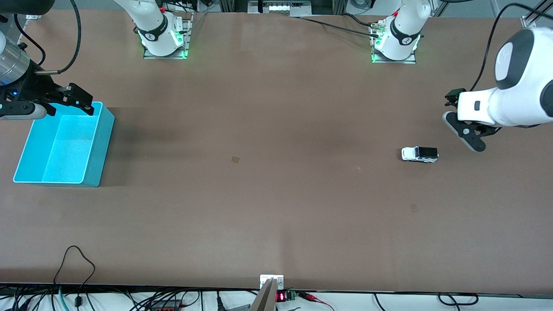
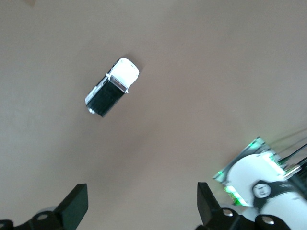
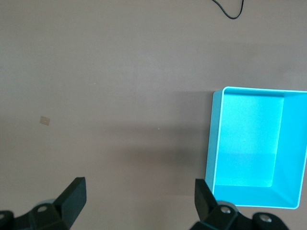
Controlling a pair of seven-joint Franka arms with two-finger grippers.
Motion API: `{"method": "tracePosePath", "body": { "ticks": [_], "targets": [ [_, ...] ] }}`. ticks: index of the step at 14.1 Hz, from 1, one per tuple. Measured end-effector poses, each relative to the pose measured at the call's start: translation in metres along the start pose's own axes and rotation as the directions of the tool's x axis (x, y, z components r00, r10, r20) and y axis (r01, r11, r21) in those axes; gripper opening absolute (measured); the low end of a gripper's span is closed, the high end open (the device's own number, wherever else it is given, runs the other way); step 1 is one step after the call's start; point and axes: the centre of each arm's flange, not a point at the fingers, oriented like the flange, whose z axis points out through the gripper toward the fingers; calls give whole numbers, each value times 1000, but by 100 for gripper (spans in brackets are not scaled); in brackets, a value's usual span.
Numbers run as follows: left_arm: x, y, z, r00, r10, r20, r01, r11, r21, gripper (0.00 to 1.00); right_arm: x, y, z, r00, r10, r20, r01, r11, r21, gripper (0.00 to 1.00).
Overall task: Wind and store white jeep toy
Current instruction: 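Lower the left gripper and grasp the white jeep's roof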
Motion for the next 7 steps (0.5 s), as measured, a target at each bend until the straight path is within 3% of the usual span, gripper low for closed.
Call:
{"method": "tracePosePath", "body": {
  "ticks": [3,7],
  "targets": [
    [-3,-18,48,981,192,-33,-191,981,33,100,0,0,0,1000,0,0,0,1000,0,100],
    [9,-22,113,911,408,-62,-396,907,144,100,0,0,0,1000,0,-1,0,1000,0,100]
  ]
}}
